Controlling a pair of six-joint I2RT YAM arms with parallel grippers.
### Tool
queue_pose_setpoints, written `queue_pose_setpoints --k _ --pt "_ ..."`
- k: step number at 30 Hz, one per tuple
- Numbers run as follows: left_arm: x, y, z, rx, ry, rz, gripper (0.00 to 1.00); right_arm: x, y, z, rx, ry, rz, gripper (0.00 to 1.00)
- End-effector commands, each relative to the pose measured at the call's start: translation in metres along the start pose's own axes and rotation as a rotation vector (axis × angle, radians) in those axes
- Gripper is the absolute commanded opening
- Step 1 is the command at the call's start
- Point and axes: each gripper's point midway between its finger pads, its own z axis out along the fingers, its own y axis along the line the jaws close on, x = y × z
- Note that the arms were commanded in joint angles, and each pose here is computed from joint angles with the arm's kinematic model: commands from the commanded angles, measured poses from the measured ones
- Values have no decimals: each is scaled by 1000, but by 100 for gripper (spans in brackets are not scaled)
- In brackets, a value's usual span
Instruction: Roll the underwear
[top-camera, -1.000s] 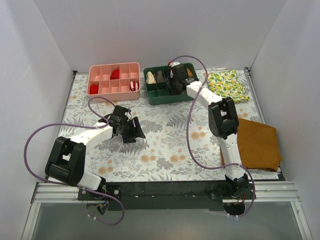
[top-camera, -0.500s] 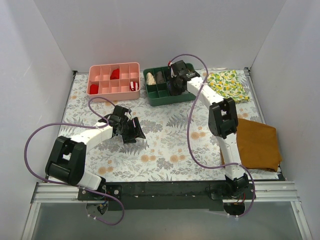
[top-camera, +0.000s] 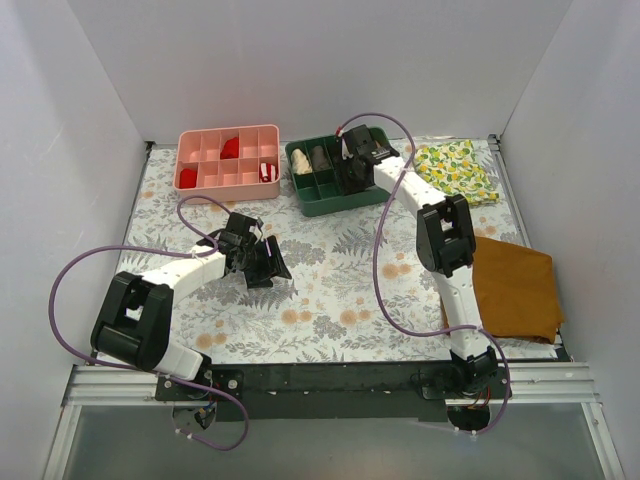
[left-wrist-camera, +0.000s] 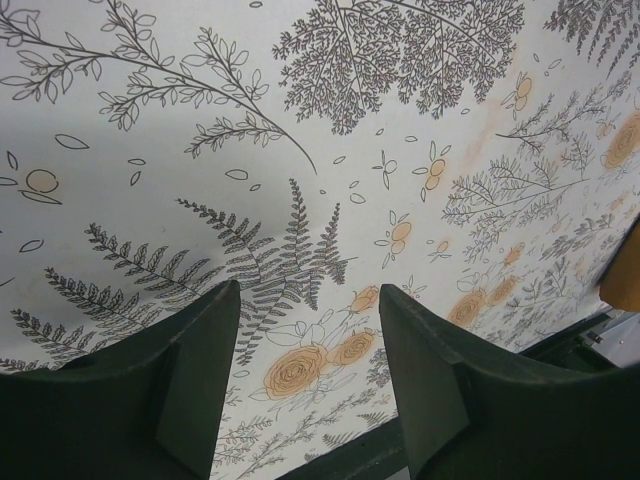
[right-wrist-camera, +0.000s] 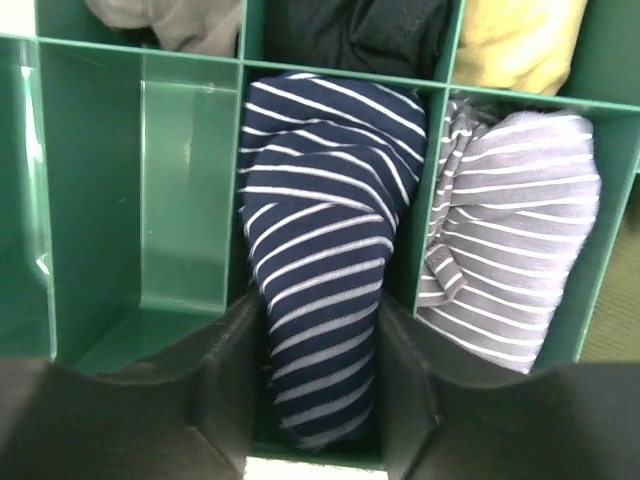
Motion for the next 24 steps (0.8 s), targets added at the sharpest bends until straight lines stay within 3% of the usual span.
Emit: queue_pose_setpoints --k 1,2,6,12,15,16,17,18,19,20,22,24 --pt "-1 -1 -1 12 -3 12 57 -9 0 -24 -1 -15 -29 59" --pt "-1 0 -1 10 -2 11 57 -12 0 -26 2 -23 -31 64" --pt "2 3 0 6 3 7 57 -18 -1 -39 19 -47 -39 66" --pt "2 4 1 6 3 11 57 -25 -6 -58 60 -88 -40 67" --pt "1 2 0 8 0 12 57 -34 -7 -68 62 -140 -40 63" --pt "2 3 0 7 1 13 57 -38 -6 -70 57 -153 -43 57" --pt "1 2 0 8 0 13 57 -42 -5 -72 53 -168 -45 43" --pt "1 2 0 7 -1 13 57 -44 -5 -72 52 -173 -44 36" --pt "2 3 0 5 1 13 57 -46 -5 -71 50 -176 -45 19" --pt "2 3 0 4 0 13 57 -52 -5 -72 47 -188 -43 12" --pt "3 4 1 2 6 9 57 -52 -5 -64 44 -181 -43 2" --pt "2 3 1 4 2 11 57 -56 -6 -57 36 -185 -32 1"
